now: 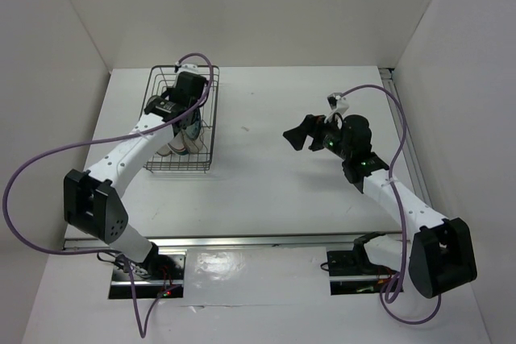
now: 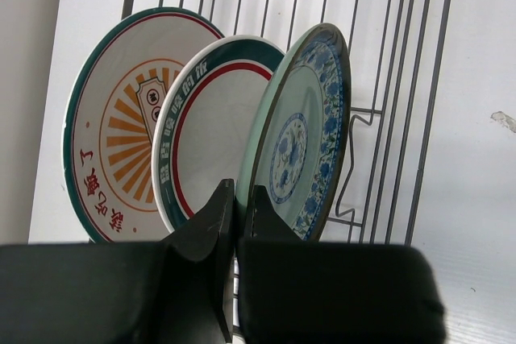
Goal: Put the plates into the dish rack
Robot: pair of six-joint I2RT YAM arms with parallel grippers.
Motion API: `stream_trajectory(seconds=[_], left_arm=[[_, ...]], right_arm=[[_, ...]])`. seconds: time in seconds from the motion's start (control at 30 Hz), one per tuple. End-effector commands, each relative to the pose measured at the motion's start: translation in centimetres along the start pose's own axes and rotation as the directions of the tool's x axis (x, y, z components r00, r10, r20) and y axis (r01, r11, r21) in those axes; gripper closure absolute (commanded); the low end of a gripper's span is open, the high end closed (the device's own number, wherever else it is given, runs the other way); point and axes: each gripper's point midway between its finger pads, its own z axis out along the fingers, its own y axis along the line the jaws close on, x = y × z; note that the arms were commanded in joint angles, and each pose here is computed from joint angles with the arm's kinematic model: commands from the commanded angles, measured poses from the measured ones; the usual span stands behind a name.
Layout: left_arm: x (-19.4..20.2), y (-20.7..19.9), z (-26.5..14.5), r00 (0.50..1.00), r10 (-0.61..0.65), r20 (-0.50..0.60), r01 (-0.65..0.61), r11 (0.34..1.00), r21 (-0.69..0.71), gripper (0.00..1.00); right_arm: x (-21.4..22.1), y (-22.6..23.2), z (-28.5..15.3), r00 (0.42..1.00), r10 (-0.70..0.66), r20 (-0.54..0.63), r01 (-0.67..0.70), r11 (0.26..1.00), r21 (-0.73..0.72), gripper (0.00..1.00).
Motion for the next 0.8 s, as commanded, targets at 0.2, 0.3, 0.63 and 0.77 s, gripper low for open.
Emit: stream_trajectory(seconds=[0.2, 0.3, 0.63, 0.77], left_arm=[[-2.4, 0.4, -0.7, 0.997, -0.04, 0.063, 0.041, 0.999, -0.012, 1.0], [-1.9, 0.1, -0.2, 0.998, -0.03, 0.048, 0.031, 0.999, -0.016, 1.0], [-1.2, -1.6, 0.2, 1.0, -0.002, 0.021, 0.002, 1.0, 0.022, 0.87], [-0.8, -1.6, 0.5, 1.0, 0.009, 0.007, -0.009, 1.0, 0.019, 0.82]], right_arm=[[-1.3, 0.6, -0.2, 0.997, -0.042, 0.058, 0.044, 0.998, -0.033, 0.0], [-1.5, 0.7, -0.3, 0.997, -0.045, 0.065, 0.048, 0.998, -0.036, 0.0], [-1.6, 0.6, -0.4, 0.997, -0.044, 0.066, 0.047, 0.998, -0.036, 0.0], [-1.2, 0.4, -0.4, 0.997, -0.041, 0.058, 0.043, 0.999, -0.033, 0.0]])
